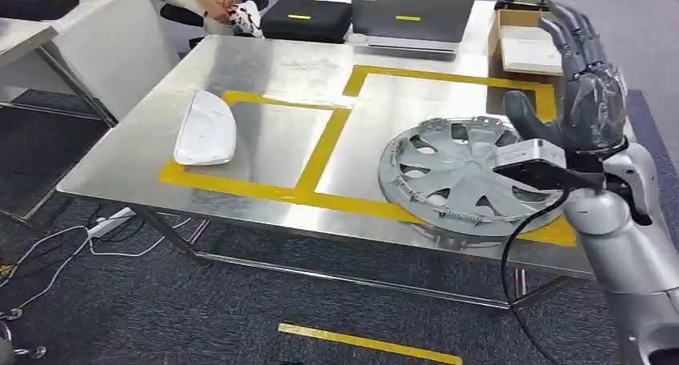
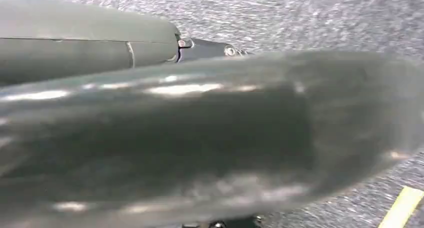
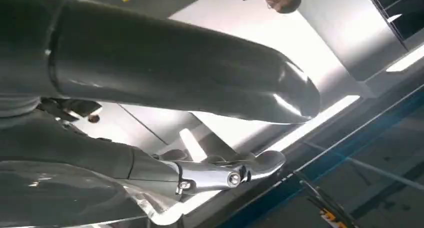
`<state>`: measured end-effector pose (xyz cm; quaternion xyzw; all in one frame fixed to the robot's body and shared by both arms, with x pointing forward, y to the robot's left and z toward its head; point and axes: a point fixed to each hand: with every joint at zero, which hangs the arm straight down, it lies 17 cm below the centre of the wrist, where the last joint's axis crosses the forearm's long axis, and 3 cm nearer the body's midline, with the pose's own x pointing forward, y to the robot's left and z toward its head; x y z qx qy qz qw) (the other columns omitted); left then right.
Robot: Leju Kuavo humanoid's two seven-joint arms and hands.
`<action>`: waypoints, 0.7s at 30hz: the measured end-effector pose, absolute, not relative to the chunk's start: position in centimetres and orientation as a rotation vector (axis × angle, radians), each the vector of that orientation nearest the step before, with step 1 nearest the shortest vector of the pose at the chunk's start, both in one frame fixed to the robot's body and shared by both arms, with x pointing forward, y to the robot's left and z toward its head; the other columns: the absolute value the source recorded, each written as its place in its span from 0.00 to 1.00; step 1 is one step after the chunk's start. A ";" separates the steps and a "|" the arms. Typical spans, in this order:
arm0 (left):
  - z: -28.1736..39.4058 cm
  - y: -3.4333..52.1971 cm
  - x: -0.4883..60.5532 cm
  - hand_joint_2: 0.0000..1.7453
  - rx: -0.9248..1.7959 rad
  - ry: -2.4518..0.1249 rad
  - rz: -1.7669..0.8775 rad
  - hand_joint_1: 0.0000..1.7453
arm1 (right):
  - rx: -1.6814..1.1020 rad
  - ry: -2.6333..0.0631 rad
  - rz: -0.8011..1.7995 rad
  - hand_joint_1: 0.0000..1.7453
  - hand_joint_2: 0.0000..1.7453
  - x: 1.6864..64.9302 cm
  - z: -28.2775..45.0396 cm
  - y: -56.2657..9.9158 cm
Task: Take the parts from the cabinet and place them on the table.
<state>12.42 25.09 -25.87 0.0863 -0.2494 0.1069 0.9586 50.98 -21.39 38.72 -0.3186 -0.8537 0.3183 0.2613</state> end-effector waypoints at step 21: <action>-25.7 26.8 12.3 0.00 0.215 -0.542 0.226 0.00 | -0.230 -2.325 0.247 0.00 0.00 31.0 25.5 -20.9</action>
